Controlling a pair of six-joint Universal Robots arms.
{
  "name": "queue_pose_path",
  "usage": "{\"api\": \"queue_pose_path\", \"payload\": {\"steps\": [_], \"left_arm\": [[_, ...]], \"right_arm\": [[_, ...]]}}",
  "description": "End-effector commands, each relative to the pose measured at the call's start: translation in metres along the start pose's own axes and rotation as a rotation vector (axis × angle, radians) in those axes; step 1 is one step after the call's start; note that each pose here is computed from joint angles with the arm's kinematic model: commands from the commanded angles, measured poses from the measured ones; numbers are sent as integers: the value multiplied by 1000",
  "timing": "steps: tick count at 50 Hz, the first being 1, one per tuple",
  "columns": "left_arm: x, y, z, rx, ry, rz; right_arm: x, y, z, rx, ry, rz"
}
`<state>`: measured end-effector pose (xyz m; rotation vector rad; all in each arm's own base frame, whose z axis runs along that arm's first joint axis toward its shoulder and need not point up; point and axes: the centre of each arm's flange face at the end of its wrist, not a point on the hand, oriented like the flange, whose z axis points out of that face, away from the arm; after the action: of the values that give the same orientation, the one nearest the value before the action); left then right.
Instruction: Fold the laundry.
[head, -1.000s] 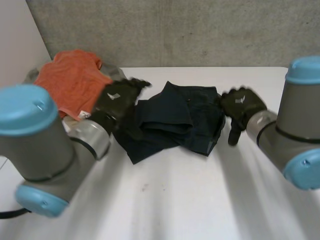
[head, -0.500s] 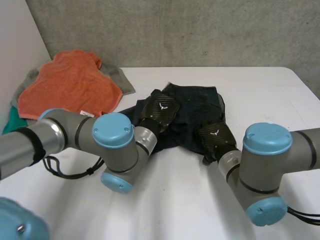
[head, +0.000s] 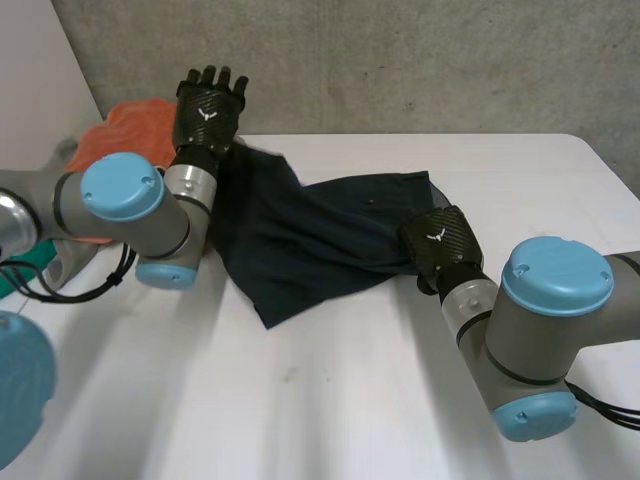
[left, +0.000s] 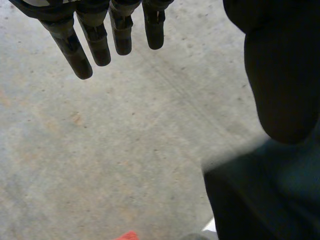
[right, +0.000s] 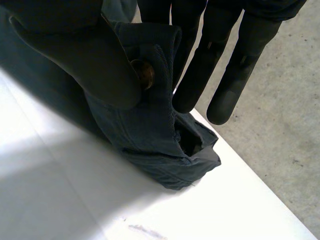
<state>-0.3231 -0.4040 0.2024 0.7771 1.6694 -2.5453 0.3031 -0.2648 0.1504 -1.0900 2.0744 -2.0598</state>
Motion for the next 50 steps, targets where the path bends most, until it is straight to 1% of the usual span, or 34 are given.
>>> {"api": "queue_pose_path", "payload": {"steps": [1,8,10,14,18,20,22,27,33,36,43,46,50], "left_arm": [[12,-26,-47,-68,96,-15],[12,-49,-115,-239,204,-60],[20,-51,-137,-306,254,-92],[38,-50,-166,-399,339,-143],[45,-47,-179,-462,378,-159],[47,-44,-179,-476,380,-158],[53,-31,-180,-506,391,-153],[61,-20,-171,-519,400,-145],[69,-4,-162,-534,398,-141],[72,1,-159,-537,399,-141],[77,10,-153,-539,400,-137],[78,11,-151,-530,406,-116],[78,9,-147,-500,415,-55]], "right_arm": [[4,-7,0,0,0,4],[8,-16,4,5,6,7],[11,-22,7,17,12,7],[17,-35,14,55,29,8],[23,-48,24,105,54,10],[25,-54,31,132,64,8],[26,-54,38,144,71,5],[30,-59,61,215,114,4],[41,-50,88,268,191,-37],[40,-43,99,269,204,-63],[39,-27,117,260,214,-69],[49,-18,126,246,248,-69],[64,-23,129,225,330,-57]]}}
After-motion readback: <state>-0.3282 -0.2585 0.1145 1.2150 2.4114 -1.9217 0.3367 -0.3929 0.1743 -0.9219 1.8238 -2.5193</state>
